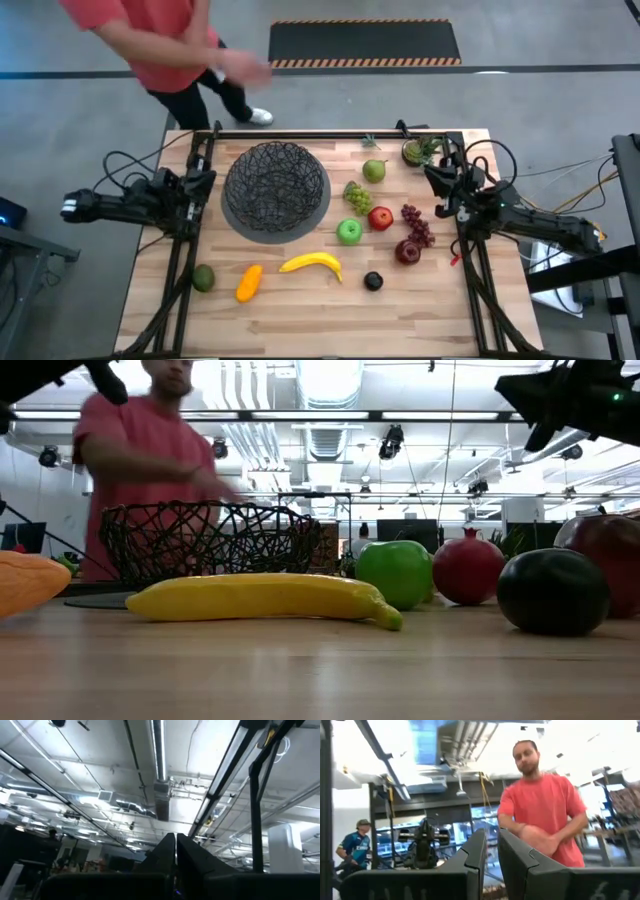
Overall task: Build produce basket
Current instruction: Put the yellow banana into the basket
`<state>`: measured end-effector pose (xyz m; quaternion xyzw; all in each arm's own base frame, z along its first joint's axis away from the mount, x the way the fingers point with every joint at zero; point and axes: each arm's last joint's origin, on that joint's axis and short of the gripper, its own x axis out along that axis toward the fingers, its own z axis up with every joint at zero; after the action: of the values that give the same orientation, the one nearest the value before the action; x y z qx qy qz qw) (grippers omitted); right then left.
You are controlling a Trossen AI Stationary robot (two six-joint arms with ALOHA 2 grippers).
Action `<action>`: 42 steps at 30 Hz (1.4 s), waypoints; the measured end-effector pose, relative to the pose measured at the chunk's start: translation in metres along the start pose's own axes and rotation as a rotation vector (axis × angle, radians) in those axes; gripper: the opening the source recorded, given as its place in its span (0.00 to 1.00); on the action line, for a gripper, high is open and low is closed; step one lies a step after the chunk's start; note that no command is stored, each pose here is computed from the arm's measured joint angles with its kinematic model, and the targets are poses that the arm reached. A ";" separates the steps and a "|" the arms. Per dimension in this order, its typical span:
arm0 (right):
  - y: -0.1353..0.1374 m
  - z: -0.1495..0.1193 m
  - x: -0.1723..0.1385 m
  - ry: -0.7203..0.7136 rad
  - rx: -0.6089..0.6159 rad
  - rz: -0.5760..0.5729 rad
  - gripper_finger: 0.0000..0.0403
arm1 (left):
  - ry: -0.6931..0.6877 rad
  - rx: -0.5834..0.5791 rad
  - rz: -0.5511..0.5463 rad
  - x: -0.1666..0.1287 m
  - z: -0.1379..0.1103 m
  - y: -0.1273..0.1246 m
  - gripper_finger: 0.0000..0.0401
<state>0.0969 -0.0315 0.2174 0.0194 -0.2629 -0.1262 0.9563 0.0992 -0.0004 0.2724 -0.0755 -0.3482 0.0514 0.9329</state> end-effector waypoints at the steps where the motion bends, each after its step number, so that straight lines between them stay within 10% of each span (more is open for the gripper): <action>1: 0.000 0.000 0.002 -0.013 -0.008 0.007 0.10 | 0.014 -0.004 -0.004 0.005 -0.001 -0.001 0.00; 25: 0.000 -0.003 0.010 -0.036 -0.175 0.031 0.10 | 0.239 -0.133 -0.162 0.116 -0.025 -0.033 0.00; 42: 0.000 -0.008 0.010 0.009 -0.192 0.027 0.10 | 1.026 0.065 -0.037 0.144 -0.115 -0.091 0.00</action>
<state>0.1092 -0.0348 0.2159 -0.0753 -0.2455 -0.1377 0.9566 0.2875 -0.0802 0.2948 -0.0557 0.1547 0.0019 0.9864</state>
